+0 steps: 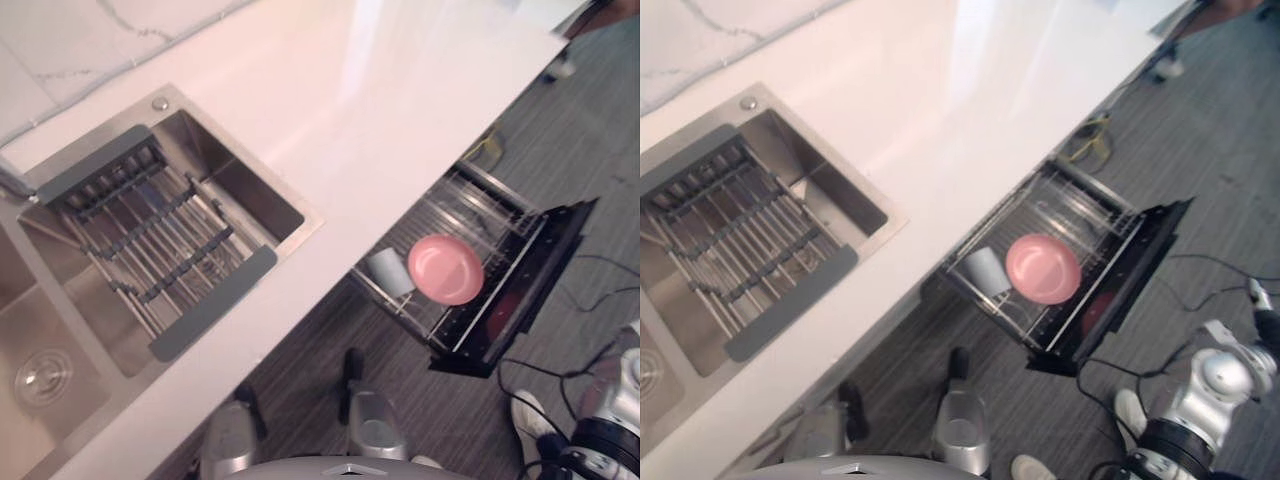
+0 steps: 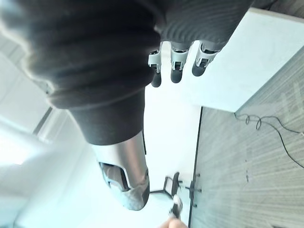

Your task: Walk over to the sink, pick up the cup, carry it to the dishwasher, place the cup inside the dishwasher, then close the dishwasher door

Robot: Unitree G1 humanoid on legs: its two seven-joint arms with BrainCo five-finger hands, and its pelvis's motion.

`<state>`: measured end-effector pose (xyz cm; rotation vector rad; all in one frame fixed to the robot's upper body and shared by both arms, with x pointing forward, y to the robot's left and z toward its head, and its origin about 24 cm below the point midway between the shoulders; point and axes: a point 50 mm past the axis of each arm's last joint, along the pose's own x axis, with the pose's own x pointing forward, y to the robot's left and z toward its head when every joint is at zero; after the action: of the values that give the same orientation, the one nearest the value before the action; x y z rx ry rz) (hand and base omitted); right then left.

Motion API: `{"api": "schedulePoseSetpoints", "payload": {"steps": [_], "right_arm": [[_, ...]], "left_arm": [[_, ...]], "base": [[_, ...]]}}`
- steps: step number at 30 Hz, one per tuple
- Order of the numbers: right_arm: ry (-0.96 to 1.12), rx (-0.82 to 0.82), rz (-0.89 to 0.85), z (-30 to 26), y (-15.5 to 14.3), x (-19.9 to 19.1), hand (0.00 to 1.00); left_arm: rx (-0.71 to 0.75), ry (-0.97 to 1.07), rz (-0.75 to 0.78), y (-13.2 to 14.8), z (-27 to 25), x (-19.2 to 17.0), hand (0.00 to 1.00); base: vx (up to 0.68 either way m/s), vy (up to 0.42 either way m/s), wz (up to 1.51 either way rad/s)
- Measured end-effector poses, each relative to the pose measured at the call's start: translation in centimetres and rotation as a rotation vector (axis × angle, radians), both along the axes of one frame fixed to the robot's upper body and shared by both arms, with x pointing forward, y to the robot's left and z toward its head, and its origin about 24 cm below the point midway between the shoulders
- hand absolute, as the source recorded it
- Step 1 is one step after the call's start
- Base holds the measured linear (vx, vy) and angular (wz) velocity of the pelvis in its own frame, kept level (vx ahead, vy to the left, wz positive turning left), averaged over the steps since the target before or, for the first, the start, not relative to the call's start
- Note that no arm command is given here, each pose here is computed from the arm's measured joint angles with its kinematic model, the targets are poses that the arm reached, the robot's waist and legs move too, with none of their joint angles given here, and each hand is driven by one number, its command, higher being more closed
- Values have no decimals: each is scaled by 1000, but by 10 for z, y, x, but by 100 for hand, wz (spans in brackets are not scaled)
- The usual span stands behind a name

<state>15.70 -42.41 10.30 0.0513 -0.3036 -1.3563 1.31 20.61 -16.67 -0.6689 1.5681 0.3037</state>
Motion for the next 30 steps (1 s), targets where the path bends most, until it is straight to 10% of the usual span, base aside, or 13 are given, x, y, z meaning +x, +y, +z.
{"api": "schedulePoseSetpoints", "payload": {"steps": [7,14,30], "right_arm": [[4,495,148,-96,-4,-38,0],[-54,868,452,-183,95,-1,0],[27,699,598,-144,90,54,0]], "left_arm": [[54,146,29,12,3,-18,0],[144,115,253,31,6,7,0],[39,-8,249,-14,-3,26,0]], "base": [[-62,21,-9],[-27,-91,4],[-81,11,28]]}}
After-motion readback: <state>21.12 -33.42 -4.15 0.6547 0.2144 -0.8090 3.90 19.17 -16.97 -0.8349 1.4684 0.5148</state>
